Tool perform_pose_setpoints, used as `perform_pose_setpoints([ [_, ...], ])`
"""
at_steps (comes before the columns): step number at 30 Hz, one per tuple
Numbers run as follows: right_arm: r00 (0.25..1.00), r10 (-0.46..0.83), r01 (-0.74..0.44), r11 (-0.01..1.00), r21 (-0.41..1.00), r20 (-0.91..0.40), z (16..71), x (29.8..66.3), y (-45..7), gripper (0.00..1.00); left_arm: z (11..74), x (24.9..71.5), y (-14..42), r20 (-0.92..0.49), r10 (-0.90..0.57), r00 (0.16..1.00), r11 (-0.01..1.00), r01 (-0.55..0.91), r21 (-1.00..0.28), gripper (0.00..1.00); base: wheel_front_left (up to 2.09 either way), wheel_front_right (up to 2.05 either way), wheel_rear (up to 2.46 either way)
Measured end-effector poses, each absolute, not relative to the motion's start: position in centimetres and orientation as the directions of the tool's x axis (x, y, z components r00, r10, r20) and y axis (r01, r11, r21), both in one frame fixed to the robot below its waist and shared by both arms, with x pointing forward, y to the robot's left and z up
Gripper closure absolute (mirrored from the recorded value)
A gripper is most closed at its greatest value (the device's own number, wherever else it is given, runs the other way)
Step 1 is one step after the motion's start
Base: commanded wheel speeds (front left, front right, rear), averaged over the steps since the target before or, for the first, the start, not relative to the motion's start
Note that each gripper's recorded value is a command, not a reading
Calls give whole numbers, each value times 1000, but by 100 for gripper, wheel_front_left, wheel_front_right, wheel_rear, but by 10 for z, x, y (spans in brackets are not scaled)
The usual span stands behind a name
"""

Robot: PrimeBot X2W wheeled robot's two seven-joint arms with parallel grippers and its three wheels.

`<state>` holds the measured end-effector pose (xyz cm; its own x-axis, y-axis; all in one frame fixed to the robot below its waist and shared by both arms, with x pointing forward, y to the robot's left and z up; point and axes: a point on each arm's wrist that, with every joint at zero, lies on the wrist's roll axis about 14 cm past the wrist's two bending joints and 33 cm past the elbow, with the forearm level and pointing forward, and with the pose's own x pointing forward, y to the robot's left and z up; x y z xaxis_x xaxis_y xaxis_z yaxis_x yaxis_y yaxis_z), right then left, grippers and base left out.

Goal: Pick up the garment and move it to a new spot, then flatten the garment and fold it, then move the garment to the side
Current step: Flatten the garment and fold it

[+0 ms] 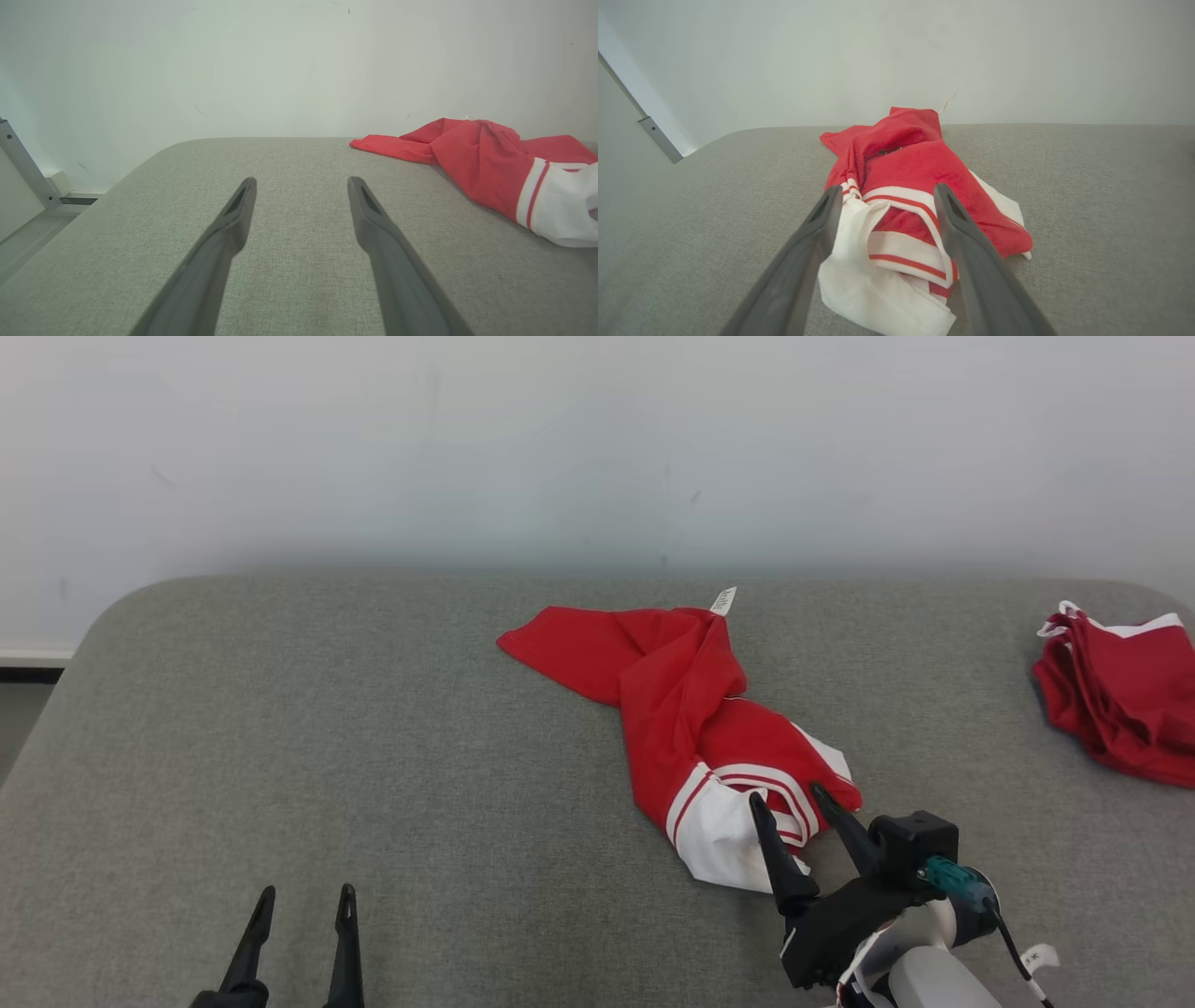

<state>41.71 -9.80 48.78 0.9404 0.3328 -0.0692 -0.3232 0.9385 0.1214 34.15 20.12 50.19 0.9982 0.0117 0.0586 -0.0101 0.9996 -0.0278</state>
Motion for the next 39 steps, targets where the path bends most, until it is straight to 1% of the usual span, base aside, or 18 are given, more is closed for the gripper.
perform_pose_setpoints([
  [7,912,378,-356,922,154,-157,460,433,-75,0,495,344,203,38,28,999,999,-26,-40,0,0,0,0],
  [8,907,384,-360,920,152,-175,455,434,-73,4,494,345,204,36,31,999,999,-30,-41,0,0,0,0],
  [9,903,388,-363,919,156,-185,451,436,-71,44,494,346,205,34,35,999,999,-34,-41,0,0,0,0],
  [10,900,393,-367,917,157,-191,449,437,-69,64,493,347,207,30,40,999,998,-38,-41,0,0,0,0],
  [11,897,397,-370,915,158,-196,447,439,-67,100,491,347,208,25,41,999,998,-40,-41,0,0,0,0],
  [16,896,416,-386,902,193,-152,456,444,-56,100,489,347,213,18,57,998,998,-56,-40,0,0,0,0],
  [20,878,471,-455,876,162,-81,479,439,-42,100,494,345,215,34,61,998,997,-59,-40,0,0,0,0],
  [23,847,530,-522,844,122,-43,490,424,-29,100,495,341,215,39,57,998,998,-55,-40,0,0,0,0],
  [26,798,601,-597,798,80,-45,486,398,-15,100,500,341,214,56,54,997,998,-52,-41,0,0,0,0],
  [31,710,695,-692,718,70,-113,460,350,0,100,497,339,213,47,50,998,998,-48,-43,0,0,0,0],
  [35,605,755,-762,641,91,-253,421,301,10,100,496,342,207,44,35,998,998,-33,-47,0,0,0,0],
  [39,548,741,-759,635,140,-389,385,272,-1,100,494,344,204,40,23,999,999,-21,-49,0,0,0,0],
])
